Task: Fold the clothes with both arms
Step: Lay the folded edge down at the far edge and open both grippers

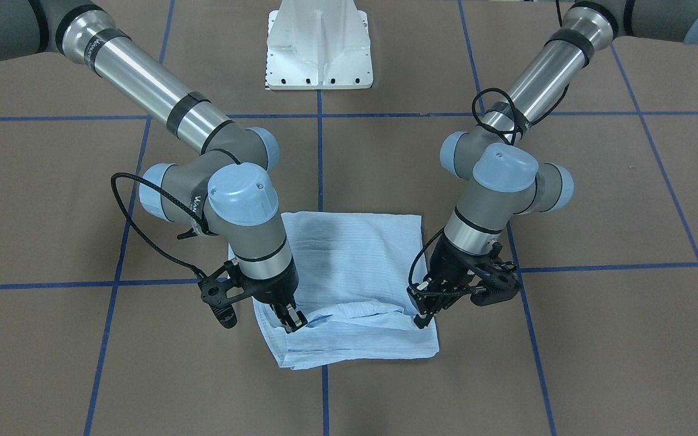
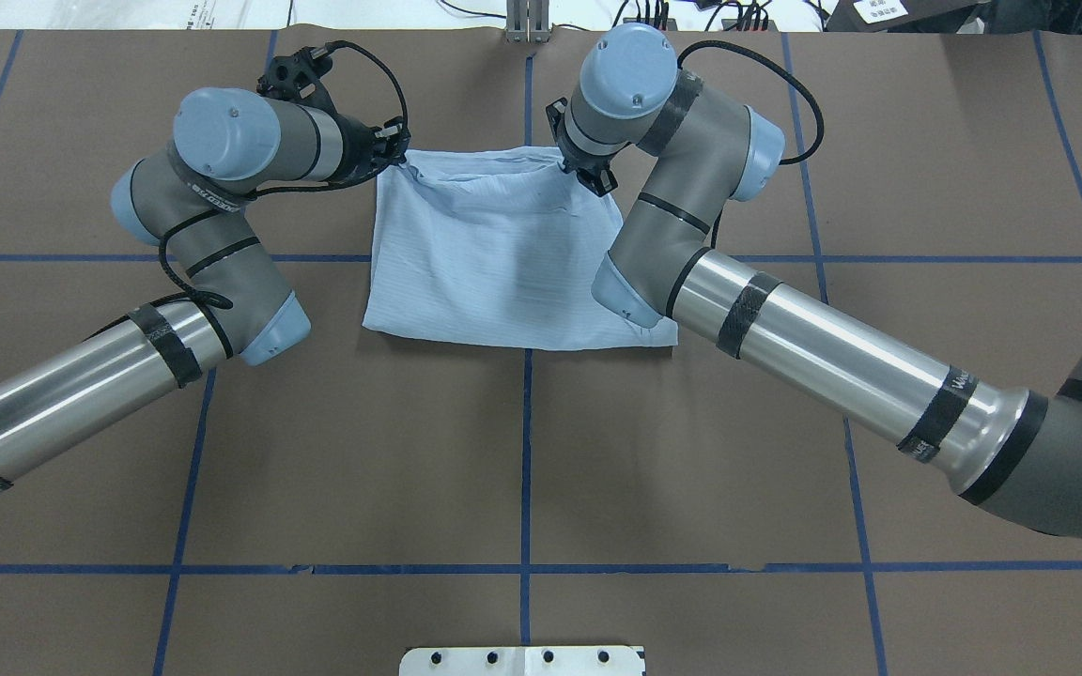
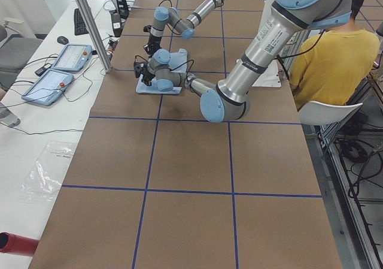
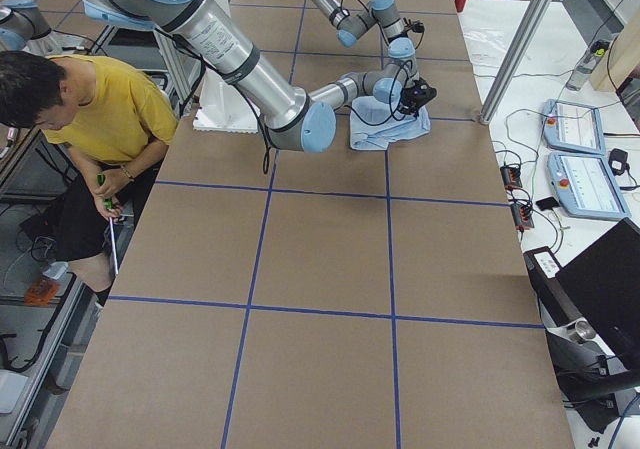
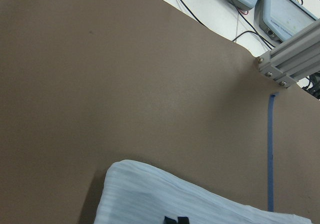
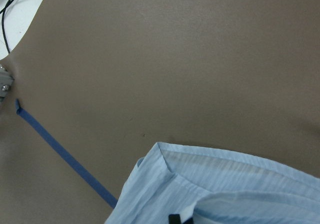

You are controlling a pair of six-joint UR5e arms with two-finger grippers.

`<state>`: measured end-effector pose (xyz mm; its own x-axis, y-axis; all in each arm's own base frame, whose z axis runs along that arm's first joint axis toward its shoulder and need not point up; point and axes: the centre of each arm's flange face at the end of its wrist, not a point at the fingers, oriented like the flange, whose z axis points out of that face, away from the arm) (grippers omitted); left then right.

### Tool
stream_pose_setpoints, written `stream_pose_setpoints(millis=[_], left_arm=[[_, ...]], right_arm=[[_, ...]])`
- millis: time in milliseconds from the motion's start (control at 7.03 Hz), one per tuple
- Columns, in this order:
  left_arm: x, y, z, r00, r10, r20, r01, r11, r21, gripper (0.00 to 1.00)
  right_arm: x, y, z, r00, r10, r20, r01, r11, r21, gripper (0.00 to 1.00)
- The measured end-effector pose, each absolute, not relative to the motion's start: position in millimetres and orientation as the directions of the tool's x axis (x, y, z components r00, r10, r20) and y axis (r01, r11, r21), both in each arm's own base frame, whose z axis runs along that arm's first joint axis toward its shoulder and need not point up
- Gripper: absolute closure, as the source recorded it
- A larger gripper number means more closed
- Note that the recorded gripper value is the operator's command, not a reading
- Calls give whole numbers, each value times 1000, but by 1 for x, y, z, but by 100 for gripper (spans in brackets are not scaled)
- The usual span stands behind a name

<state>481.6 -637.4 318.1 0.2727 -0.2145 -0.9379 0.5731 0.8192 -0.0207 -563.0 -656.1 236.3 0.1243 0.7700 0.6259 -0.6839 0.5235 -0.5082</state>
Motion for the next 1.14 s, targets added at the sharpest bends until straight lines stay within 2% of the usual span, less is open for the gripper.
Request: stream_pose_setpoints(millis=[142,284,427,569,711,1137], left_arm=[[479,-641,322,281,-208,-937,574,819,-9,100],[476,-644,326,290,-205,-935,576,817,0,100],[474,-647,329,298,-202,-933,577,817,7,91],[473,-648,331,306,-198,-931,577,817,16,49],[473,-649,332,311,-194,-930,575,818,22,43],[456,-665,348,380,-147,-913,563,820,102,42]], right_arm=[[-563,-659,243,132,769,625,-689,525,-500,100],[-564,-660,246,137,767,626,-691,527,-494,87],[-564,-661,247,139,766,627,-692,529,-492,2],[-564,-661,247,141,764,630,-692,531,-489,0],[-565,-660,248,143,759,635,-691,536,-485,0],[-546,-666,284,244,695,676,-682,619,-390,0]])
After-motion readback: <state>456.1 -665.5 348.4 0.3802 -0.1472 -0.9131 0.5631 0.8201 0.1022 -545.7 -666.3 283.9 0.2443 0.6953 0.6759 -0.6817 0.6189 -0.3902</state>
